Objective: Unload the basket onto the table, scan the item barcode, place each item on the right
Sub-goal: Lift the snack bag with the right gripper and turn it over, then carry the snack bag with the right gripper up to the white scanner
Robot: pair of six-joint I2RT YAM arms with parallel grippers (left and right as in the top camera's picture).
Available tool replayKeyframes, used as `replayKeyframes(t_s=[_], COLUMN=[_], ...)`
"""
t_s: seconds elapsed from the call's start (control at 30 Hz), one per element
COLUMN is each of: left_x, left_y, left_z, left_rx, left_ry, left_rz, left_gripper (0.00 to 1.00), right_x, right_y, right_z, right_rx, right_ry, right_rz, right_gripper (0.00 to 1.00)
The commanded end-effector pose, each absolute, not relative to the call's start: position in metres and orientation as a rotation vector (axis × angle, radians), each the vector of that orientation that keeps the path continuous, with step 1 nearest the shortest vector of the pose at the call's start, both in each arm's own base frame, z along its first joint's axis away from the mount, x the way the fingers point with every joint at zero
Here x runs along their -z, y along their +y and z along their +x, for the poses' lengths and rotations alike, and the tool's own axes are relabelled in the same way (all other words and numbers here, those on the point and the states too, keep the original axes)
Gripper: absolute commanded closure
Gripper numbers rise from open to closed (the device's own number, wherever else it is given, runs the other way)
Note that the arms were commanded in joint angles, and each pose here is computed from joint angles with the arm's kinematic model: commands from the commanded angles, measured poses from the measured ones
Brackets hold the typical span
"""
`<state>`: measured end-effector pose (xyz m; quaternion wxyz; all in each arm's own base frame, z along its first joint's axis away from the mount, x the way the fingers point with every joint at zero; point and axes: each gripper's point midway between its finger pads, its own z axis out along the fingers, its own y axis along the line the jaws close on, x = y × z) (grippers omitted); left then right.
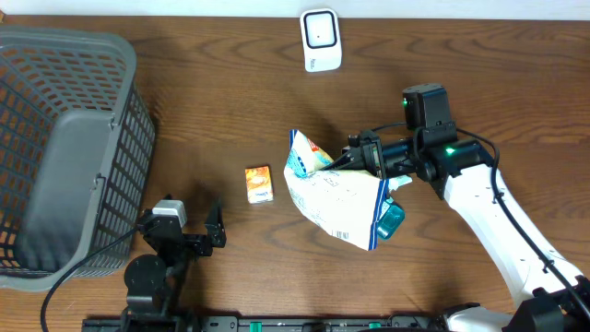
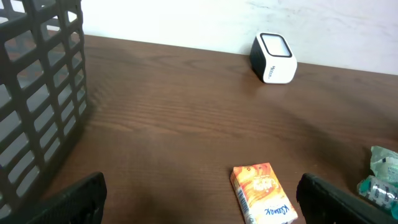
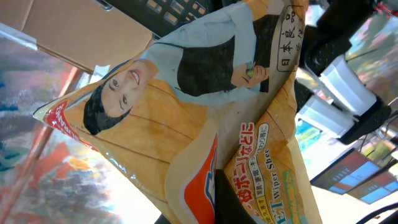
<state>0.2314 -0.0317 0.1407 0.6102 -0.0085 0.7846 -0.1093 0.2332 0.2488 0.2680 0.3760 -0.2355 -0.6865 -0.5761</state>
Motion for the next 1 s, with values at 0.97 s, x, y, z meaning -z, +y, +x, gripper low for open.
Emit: replayKeyframes(t_s=[0.97], left_x=[-0.126], left_y=[-0.033], left_z=[0.229], left_rx=[0.250], left_ry=[1.862], left_rz=[0.000], left_gripper=[0.02], right_x=[-0.173], right_y=[0.210], right_z=[0.320], right_rx=[1.412], right_ry=[-3.201], right_rz=[0.201], right_gripper=[0.99])
